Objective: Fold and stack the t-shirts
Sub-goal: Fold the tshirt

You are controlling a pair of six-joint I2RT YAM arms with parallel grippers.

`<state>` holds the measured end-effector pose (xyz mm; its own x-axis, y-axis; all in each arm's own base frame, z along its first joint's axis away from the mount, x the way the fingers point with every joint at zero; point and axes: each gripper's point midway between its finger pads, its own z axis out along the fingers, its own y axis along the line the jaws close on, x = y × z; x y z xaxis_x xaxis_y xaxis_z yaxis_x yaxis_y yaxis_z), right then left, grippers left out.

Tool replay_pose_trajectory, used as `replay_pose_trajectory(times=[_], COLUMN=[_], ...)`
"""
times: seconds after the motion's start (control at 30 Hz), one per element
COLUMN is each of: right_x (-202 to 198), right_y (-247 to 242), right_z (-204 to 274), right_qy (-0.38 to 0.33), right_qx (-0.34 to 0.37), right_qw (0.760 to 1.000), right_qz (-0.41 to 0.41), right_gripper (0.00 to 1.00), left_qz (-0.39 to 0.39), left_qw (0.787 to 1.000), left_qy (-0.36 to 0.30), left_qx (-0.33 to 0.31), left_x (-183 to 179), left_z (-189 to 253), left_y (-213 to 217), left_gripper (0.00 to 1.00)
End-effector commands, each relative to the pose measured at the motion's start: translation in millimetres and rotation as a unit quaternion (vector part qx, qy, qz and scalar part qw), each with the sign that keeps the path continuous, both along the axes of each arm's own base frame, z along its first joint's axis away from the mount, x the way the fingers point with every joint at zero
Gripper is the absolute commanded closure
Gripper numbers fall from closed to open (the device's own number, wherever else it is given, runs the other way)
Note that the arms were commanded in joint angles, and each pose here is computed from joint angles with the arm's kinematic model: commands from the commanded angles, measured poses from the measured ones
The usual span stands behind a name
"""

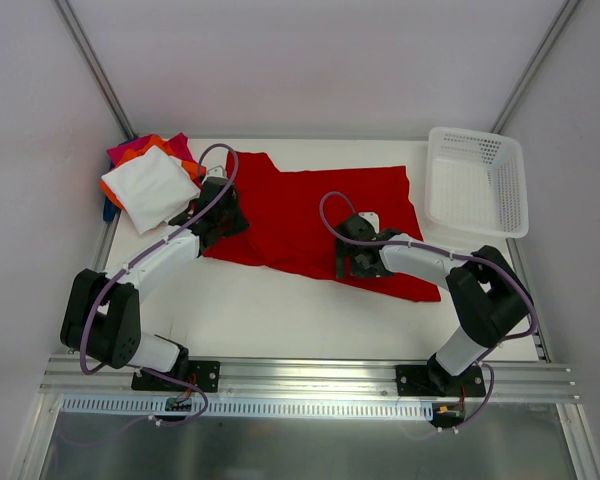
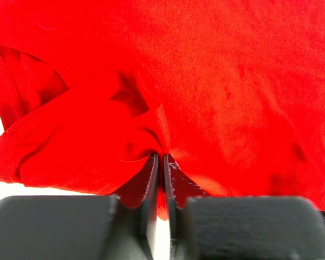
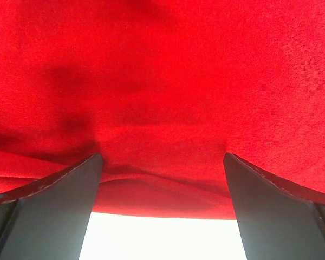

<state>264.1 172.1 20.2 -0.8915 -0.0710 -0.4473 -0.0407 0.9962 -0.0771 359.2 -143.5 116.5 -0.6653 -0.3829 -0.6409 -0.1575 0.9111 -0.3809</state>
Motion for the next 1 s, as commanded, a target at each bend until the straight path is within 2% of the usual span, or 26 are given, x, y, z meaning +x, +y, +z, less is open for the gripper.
replay_pose_trajectory(times=[0.0, 0.23, 0.5, 0.67, 0.97], right_x=[-6.7, -6.7, -7.1, -7.3, -11.6], right_y=[-7.3, -7.6, -7.3, -6.4, -14.0], right_z=[0.2, 0.7, 4.1, 9.2, 30.3], right_qy=[0.004, 0.003, 0.0, -0.006, -0.023], right_qx=[-0.014, -0.014, -0.009, -0.001, 0.003], right_qw=[1.0, 1.0, 1.0, 1.0, 1.0], right_qz=[0.001, 0.001, 0.001, 0.002, -0.003], right_gripper=[0.01, 0.0, 0.0, 0.01, 0.01], left_qz=[0.001, -0.011, -0.035, -0.053, -0.063], left_qw=[1.0, 1.0, 0.997, 0.991, 0.985], left_qy=[-0.004, 0.002, 0.055, 0.105, 0.14], left_qx=[-0.003, -0.019, -0.048, -0.069, -0.078], left_x=[-1.7, -18.4, -83.8, -137.5, -187.4], left_z=[3.7, 7.2, 6.1, -4.3, -8.3], left_y=[1.6, -1.9, -7.5, -10.3, -5.0], left_gripper=[1.0, 1.0, 1.0, 1.0, 1.0])
